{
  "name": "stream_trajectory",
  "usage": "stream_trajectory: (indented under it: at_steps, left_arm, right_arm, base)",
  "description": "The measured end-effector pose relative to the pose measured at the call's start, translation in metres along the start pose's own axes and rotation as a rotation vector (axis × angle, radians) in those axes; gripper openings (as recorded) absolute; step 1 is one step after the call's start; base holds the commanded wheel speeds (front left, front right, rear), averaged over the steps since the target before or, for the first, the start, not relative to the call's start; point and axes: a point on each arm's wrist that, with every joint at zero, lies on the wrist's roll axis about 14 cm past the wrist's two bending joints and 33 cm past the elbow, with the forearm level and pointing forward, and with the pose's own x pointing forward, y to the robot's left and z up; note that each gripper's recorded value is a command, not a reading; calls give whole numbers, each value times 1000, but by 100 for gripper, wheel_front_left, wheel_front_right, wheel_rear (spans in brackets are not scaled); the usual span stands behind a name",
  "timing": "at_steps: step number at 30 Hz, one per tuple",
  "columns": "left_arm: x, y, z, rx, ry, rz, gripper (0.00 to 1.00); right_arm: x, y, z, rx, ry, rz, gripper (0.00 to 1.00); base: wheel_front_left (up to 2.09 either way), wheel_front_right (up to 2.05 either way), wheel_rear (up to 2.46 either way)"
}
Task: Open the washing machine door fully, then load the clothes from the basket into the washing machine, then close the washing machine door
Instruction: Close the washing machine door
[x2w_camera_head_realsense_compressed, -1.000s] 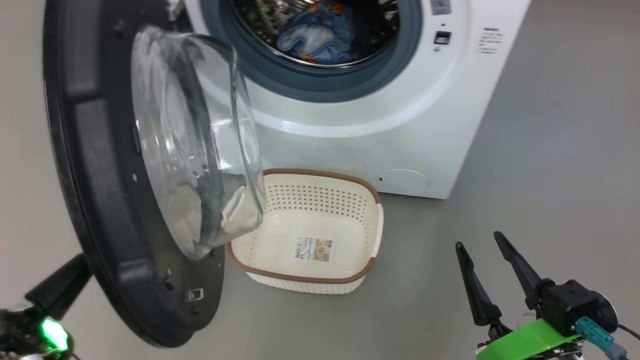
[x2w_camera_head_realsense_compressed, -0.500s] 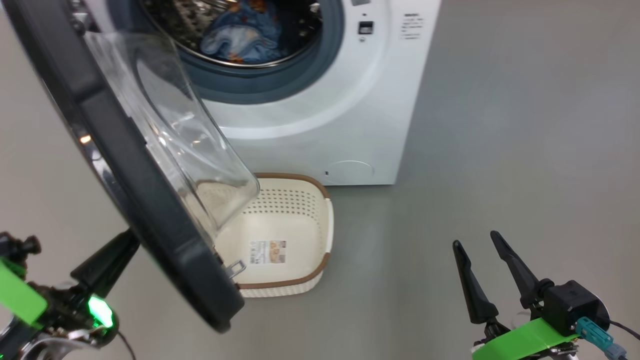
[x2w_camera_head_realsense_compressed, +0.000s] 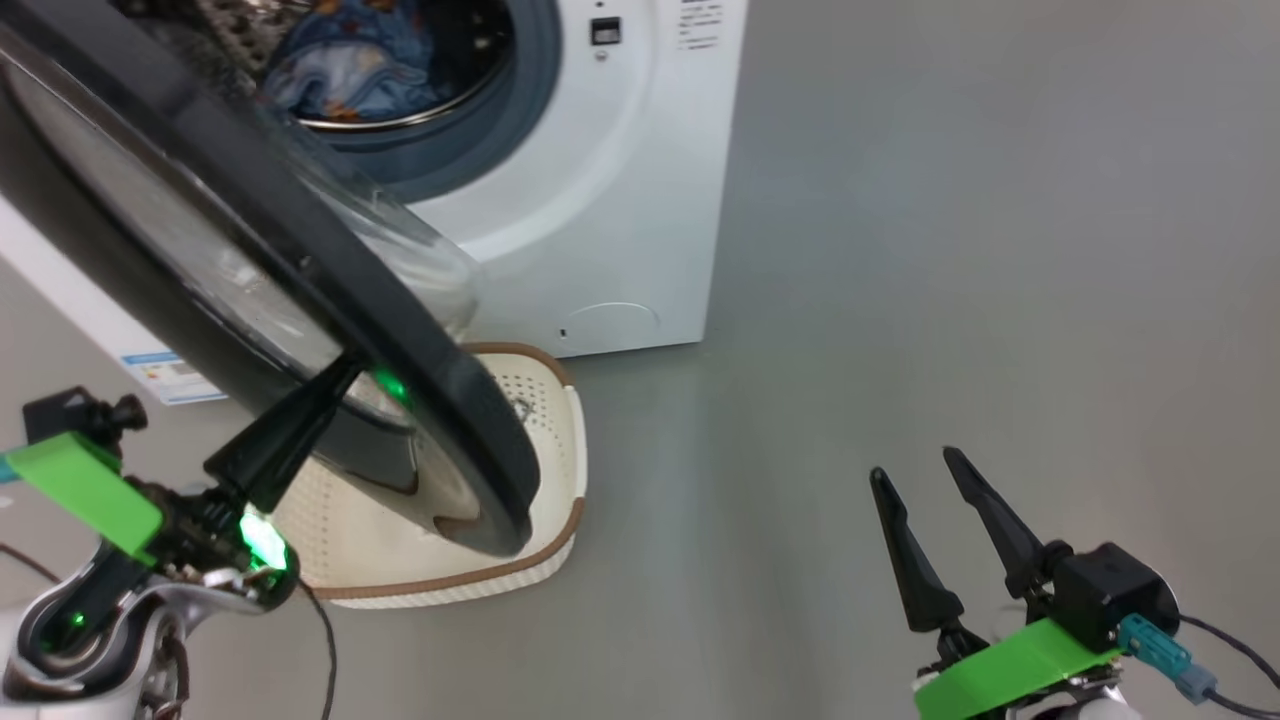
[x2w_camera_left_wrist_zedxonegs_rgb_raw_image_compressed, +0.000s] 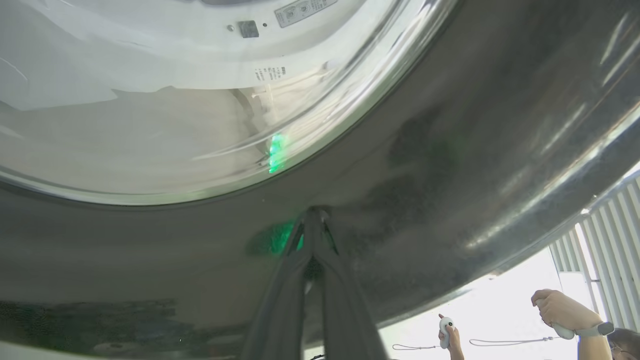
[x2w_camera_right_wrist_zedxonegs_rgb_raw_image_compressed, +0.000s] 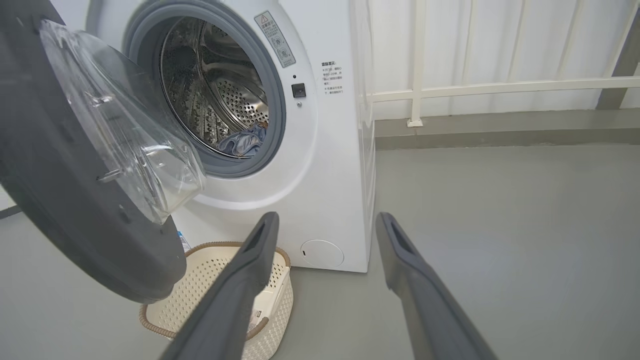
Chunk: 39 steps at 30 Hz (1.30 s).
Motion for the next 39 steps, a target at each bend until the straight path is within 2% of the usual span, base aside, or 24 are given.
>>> stream_trajectory:
  at_steps: [8,15,30,31,32,33,36,39]
  left_arm:
    - [31,0,-5,-13,50,-29,0]
    - [35,0,-6,-23,46,-41,0]
    - [-20,-11,7,-75,-212,-135,0]
    - [-25,-12,9,-65,-239,-135,29]
    - [-30,-14,13,-65,-278,-145,76]
    - [-36,-18,17,-69,-323,-163,100]
    - [-52,-27,26,-44,-432,-187,100]
    - [-66,-26,30,-5,-525,-158,100]
  right_arm:
    - [-5,-14,3,-1,-15,-45,100]
    - [-10,-20,5,1,-25,-65,100]
    - [-15,-22,3,6,-29,-75,100]
    - [-15,-20,3,7,-27,-70,100]
    - [-15,-19,3,8,-31,-65,100]
    - [-14,-17,5,8,-37,-60,100]
    - [-11,-14,7,9,-45,-49,100]
    - [-10,-9,8,11,-49,-35,100]
  base:
    - [0,0,0]
    - [0,0,0]
    - [0,0,0]
    - [0,0,0]
    - [0,0,0]
    - [0,0,0]
    - [0,0,0]
    - [0,0,0]
